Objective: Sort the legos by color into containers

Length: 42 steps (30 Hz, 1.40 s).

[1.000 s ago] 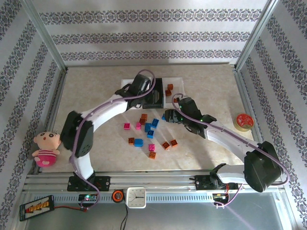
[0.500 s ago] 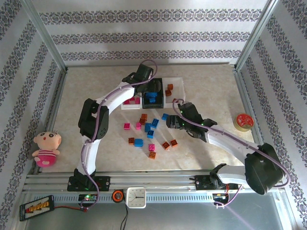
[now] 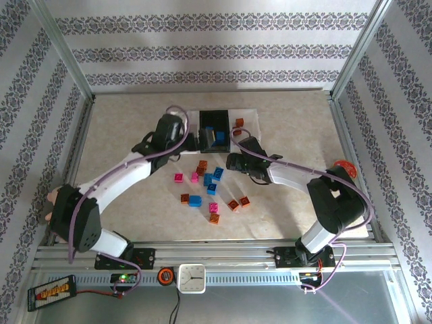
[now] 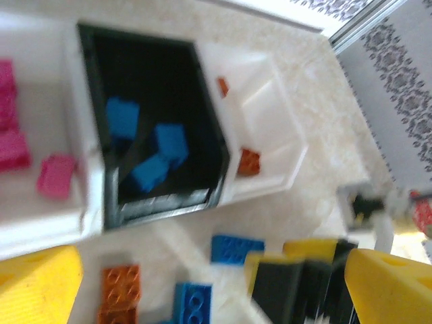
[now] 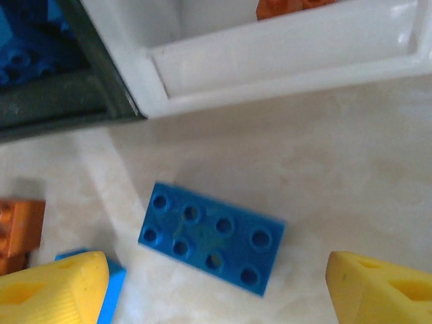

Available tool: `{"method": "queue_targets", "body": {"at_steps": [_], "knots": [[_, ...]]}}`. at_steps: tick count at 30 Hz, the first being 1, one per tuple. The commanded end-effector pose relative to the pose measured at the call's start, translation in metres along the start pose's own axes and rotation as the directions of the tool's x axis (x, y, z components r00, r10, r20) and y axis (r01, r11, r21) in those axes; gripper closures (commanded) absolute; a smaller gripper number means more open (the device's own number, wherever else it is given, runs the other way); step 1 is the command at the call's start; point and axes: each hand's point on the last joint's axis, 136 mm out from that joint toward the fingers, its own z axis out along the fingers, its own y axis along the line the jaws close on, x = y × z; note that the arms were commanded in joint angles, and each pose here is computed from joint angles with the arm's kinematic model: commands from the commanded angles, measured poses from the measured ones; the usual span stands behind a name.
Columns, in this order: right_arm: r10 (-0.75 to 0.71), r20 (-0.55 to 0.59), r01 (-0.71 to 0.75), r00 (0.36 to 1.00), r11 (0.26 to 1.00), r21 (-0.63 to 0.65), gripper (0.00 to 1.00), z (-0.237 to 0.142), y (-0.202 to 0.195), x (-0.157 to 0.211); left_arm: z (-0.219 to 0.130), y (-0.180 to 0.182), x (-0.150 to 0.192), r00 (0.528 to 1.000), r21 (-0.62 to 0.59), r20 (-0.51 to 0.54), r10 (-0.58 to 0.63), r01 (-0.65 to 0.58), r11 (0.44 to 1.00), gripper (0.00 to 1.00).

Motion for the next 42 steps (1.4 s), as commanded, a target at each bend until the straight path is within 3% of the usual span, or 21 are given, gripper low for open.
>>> {"method": "queue_targets", "body": {"at_steps": [1,11,17,23,26,33,42], "knots": [[0.065,0.046,-0.067,0.997,0.997,0.04,0.16,0.013,-0.001,-0.017,-0.017,0.01,0.012,0.998,-0.008,0.062,-0.034,0.035,0.999,0.0],[0.015,-0.065,-0.005,0.998,0.989,0.15,0.16,0.041,-0.014,0.001,-0.055,0.054,0.049,0.993,-0.118,0.112,-0.032,0.045,0.992,0.0],[-0.025,-0.122,0.048,0.992,0.979,0.196,0.31,0.037,-0.03,0.018,-0.06,0.071,0.065,0.995,-0.173,0.097,-0.035,0.051,0.984,0.0],[-0.071,-0.12,0.088,0.99,0.985,0.15,0.48,0.014,-0.032,0.024,-0.062,0.08,0.075,0.996,-0.199,0.084,-0.032,0.049,0.979,0.0],[-0.114,-0.077,0.12,0.99,0.991,0.068,0.51,-0.009,-0.016,0.014,-0.063,0.084,0.078,0.997,-0.217,0.077,-0.028,0.044,0.975,0.0],[-0.219,0.072,0.227,0.973,0.964,-0.14,0.53,-0.063,0.063,-0.037,-0.068,0.095,0.088,0.997,-0.25,0.066,-0.033,0.049,0.967,0.0],[-0.235,0.183,0.252,0.954,0.965,-0.075,0.5,-0.015,0.119,-0.117,-0.072,0.098,0.095,0.996,-0.239,0.075,-0.053,0.07,0.968,0.0]]}}
